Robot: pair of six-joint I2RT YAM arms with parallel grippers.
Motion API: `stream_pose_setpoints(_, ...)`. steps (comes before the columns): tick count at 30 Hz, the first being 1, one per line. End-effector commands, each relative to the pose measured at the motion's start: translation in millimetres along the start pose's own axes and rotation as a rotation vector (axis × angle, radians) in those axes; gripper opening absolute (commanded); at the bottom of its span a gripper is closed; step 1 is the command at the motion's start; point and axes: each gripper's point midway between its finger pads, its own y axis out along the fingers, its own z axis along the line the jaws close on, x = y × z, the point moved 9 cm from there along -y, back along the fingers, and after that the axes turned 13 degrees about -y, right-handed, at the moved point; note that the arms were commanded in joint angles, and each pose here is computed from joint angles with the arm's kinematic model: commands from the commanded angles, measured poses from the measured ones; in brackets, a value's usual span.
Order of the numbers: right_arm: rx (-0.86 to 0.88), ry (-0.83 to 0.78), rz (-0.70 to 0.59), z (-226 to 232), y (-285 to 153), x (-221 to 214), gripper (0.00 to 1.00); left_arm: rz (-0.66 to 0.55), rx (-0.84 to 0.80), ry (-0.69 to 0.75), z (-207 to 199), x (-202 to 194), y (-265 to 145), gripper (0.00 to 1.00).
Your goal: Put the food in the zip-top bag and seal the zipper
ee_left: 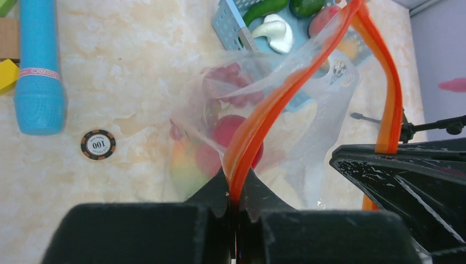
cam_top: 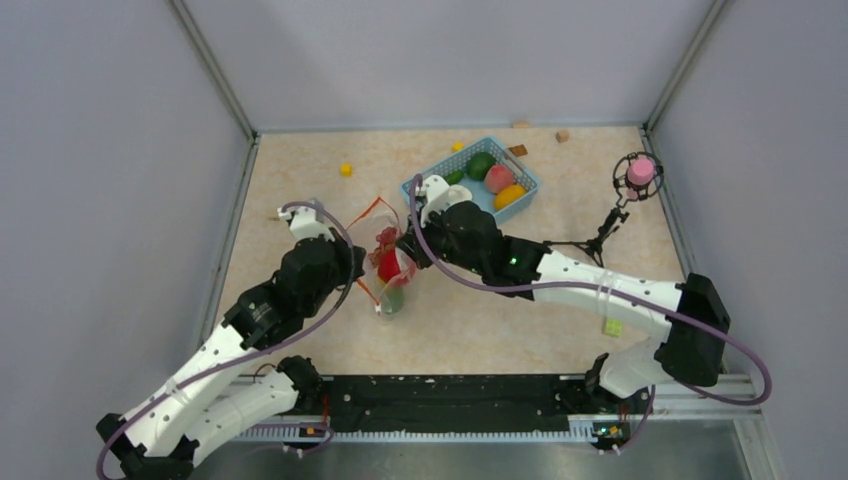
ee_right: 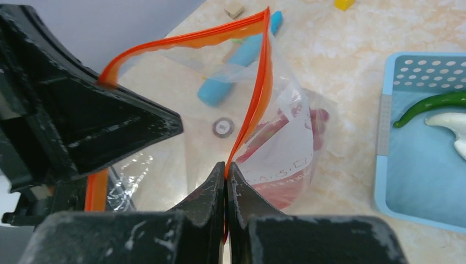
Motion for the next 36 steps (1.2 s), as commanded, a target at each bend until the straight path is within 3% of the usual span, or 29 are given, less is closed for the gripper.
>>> stream_pose_setpoints(1, -0.051, -0.041, -0.037, -3, -14, 22, 0.0, -0.097, -0.01, -0.048, 4, 11, -7, 0.0)
stream_pose_setpoints(4, -0.103, -0.03, -0.024, -13, -13, 17, 0.0, -0.131, 0.004, -0.064, 8, 13, -10, 0.0)
stream_pose_setpoints(7, -0.11, 0.003, -0.012, -26, -11, 13, 0.09, -0.147, 0.026, -0.067, 10, 13, -8, 0.0)
stream_pose_setpoints(9, -0.077, 0.014, -0.01, -33, -10, 13, 0.24, -0.146, 0.045, -0.063, 10, 12, -5, 0.0)
stream_pose_setpoints(12, -0.023, 0.037, -0.019, -47, -10, 16, 0.6, -0.146, 0.081, -0.056, 11, 11, 1, 0.0)
stream_pose_setpoints(18, -0.141, 0.073, -0.037, -83, -17, 18, 0.94, -0.149, 0.149, -0.041, 13, 8, 11, 0.0)
stream_pose_setpoints(24, -0.343, 0.179, 0.016, -145, -6, 4, 0.97, -0.158, 0.165, -0.036, 15, 8, 13, 0.0)
stream_pose_setpoints(36, -0.684, 0.164, 0.353, -218, 92, -68, 0.98, -0.159, 0.173, -0.024, 16, 5, 17, 0.0)
